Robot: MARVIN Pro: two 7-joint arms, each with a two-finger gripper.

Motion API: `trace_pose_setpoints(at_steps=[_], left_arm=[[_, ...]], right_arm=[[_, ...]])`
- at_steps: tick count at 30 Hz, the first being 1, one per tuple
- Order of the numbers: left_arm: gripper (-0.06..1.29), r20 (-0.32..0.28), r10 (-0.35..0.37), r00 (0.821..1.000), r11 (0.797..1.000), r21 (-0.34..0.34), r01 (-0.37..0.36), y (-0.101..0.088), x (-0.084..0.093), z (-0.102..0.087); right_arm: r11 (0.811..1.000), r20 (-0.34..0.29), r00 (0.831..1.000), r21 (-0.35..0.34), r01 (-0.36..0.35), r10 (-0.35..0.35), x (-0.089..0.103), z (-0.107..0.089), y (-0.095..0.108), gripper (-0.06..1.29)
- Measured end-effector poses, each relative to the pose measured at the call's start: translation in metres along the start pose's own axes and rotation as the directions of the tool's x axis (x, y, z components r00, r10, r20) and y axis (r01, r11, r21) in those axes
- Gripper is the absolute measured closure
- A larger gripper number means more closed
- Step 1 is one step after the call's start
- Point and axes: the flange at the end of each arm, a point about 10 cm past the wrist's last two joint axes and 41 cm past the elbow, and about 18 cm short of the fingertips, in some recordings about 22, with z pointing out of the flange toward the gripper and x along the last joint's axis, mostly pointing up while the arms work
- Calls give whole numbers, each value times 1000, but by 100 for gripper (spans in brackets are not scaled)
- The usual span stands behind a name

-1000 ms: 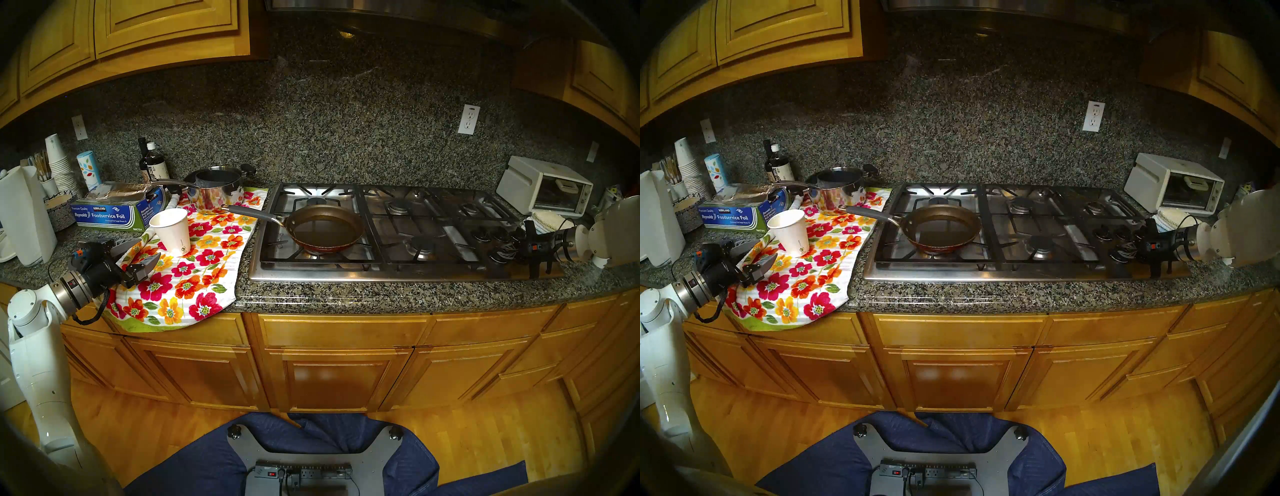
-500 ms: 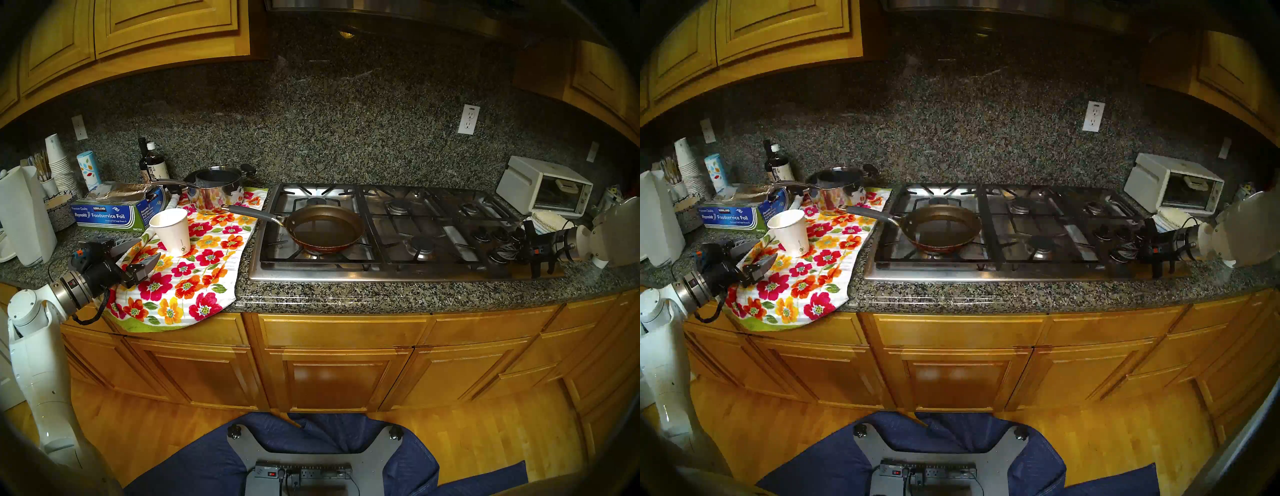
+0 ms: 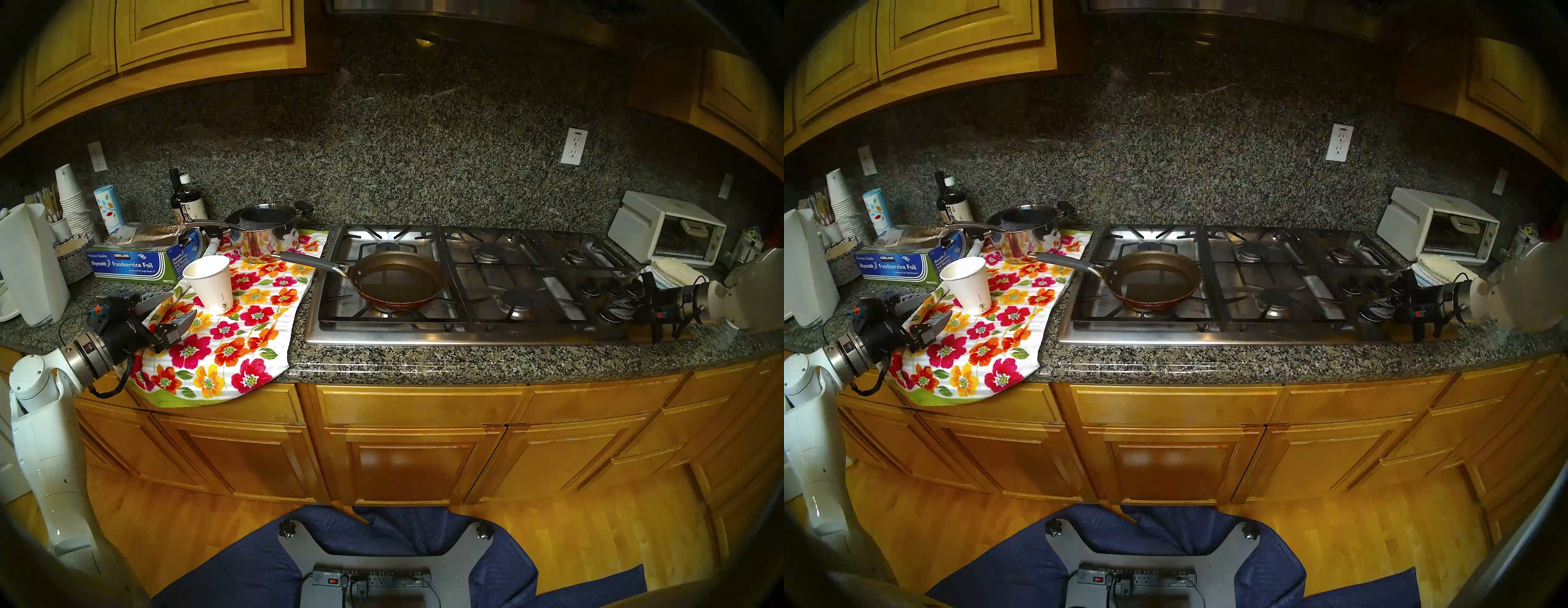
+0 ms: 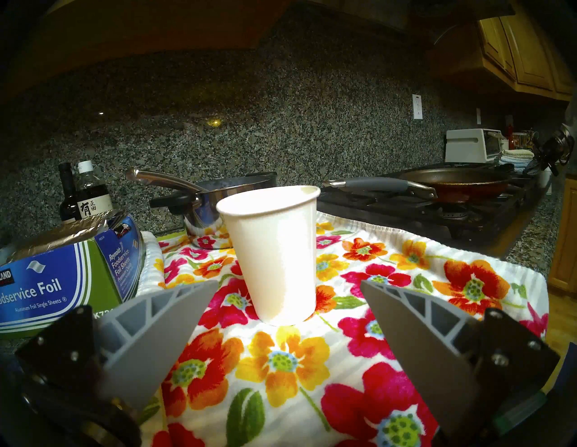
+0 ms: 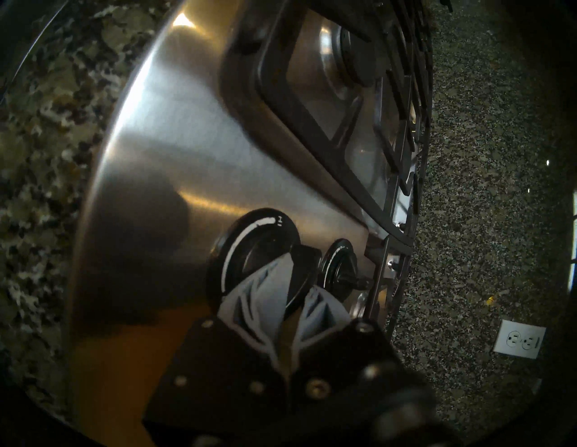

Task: Pick up the water cup, pour water into the pot, turn on the stove

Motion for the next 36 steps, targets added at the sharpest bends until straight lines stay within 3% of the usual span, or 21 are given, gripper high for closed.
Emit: trace_pose_setpoints(at_steps=[27,36], left_arm=[[0,0,0,1000,1000,0,0,0,0,0],[0,0,0,1000,1000,0,0,0,0,0]], right_arm=[[987,-8,988,-46,152,-152,-16,6,-11,127],[989,-30,989,-20,143,-144,-18,3,-6,124]])
